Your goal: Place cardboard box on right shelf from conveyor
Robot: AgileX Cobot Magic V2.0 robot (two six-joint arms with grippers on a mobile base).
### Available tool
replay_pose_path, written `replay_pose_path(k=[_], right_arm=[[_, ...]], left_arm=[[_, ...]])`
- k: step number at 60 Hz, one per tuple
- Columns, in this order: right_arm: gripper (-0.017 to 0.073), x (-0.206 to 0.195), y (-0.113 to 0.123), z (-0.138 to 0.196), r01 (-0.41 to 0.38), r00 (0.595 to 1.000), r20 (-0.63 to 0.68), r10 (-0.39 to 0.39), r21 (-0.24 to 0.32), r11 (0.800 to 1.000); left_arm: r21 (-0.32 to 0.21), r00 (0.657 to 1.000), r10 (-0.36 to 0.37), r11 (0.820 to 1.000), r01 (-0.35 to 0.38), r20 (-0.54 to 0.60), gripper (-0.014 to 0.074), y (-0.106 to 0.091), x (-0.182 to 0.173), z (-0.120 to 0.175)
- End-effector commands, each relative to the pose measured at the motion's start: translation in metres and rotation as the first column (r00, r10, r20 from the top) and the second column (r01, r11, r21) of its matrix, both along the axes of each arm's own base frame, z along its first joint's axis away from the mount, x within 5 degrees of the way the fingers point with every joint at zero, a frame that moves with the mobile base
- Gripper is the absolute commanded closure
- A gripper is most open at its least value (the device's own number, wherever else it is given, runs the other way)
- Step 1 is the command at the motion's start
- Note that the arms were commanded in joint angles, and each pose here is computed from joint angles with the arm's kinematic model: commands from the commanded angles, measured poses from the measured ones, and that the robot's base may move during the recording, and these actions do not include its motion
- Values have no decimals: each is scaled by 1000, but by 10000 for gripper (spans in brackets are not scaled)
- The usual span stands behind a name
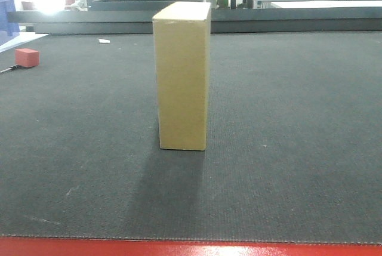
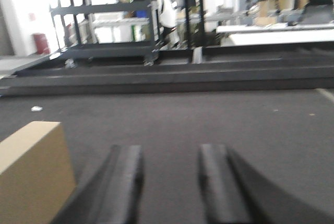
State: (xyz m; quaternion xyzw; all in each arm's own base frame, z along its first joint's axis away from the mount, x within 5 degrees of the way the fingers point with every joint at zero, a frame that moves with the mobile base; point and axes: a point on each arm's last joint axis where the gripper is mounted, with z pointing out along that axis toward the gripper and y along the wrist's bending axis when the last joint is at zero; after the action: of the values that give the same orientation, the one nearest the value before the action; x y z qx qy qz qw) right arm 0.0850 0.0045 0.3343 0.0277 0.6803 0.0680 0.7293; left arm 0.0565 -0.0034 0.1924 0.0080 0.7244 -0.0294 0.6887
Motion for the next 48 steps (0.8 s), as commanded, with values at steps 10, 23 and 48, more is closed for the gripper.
replay_pose_path(k=[10,23,48], right_arm=[[-72,63,31,45,-187,977,-104,185,-8,982],[-73,111,94,75,-409,876,-297,379,-42,912],[-73,175,201,107,-431,648,-652,394,113,895]], left_arm=[[-10,996,-1,1000,2,90,710,0,-1,6],[-10,996,-1,1000,2,90,710,0,-1,6],[-10,996,-1,1000,2,90,710,0,-1,6]])
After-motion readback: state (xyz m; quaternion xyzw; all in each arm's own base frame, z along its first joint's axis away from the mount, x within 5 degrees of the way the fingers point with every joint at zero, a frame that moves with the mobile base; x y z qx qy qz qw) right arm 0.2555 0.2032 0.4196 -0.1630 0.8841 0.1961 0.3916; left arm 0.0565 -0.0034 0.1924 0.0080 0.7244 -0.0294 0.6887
